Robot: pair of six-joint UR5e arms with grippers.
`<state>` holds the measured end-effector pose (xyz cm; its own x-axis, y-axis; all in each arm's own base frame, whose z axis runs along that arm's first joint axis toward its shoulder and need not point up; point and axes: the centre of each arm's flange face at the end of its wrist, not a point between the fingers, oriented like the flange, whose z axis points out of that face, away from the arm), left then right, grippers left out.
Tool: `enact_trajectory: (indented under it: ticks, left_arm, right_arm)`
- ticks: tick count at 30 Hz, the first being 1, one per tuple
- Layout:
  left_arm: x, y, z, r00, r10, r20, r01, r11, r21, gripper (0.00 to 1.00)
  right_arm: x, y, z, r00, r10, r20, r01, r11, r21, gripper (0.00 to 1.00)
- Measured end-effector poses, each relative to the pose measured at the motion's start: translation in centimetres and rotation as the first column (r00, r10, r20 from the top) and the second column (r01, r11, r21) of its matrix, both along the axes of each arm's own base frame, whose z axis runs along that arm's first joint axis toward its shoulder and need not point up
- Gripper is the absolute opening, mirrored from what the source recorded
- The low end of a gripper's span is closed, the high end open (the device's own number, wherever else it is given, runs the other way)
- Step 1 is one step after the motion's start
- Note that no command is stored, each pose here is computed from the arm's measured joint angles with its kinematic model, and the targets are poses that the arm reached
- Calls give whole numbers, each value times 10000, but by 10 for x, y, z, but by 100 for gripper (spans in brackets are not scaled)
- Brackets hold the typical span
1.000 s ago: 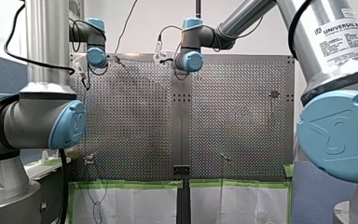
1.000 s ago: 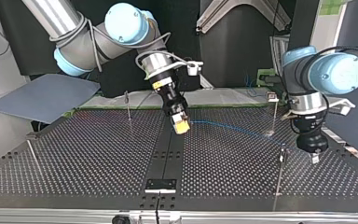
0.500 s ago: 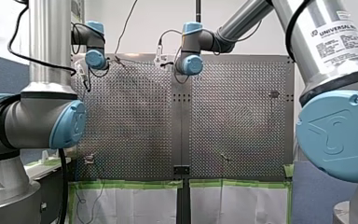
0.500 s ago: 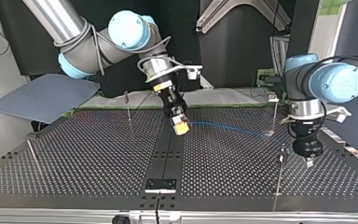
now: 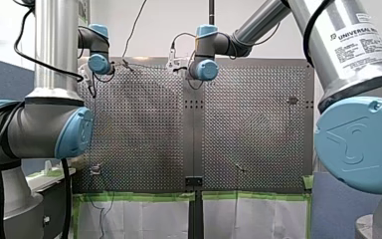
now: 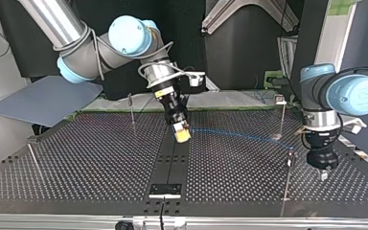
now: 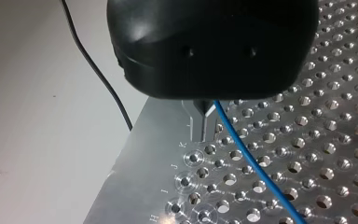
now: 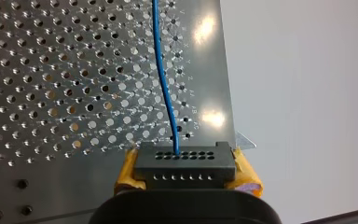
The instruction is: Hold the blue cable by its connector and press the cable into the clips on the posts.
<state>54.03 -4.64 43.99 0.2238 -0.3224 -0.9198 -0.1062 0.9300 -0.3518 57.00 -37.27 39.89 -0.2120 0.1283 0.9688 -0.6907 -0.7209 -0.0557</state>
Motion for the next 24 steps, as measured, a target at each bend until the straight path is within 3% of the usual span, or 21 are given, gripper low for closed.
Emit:
enact_trajectory:
  ticks: [14, 24]
  left_arm:
    - [6, 6, 11, 9982, -542, 252, 542, 9985, -12, 0]
    - [18, 17, 8, 9970, -700, 331, 707, 9972, -227, 0]
  right_arm:
    - [-11, -25, 12, 9992, -357, 175, 360, 9992, -181, 0]
    - [-20, -39, 14, 9982, -558, 202, 562, 9982, -220, 0]
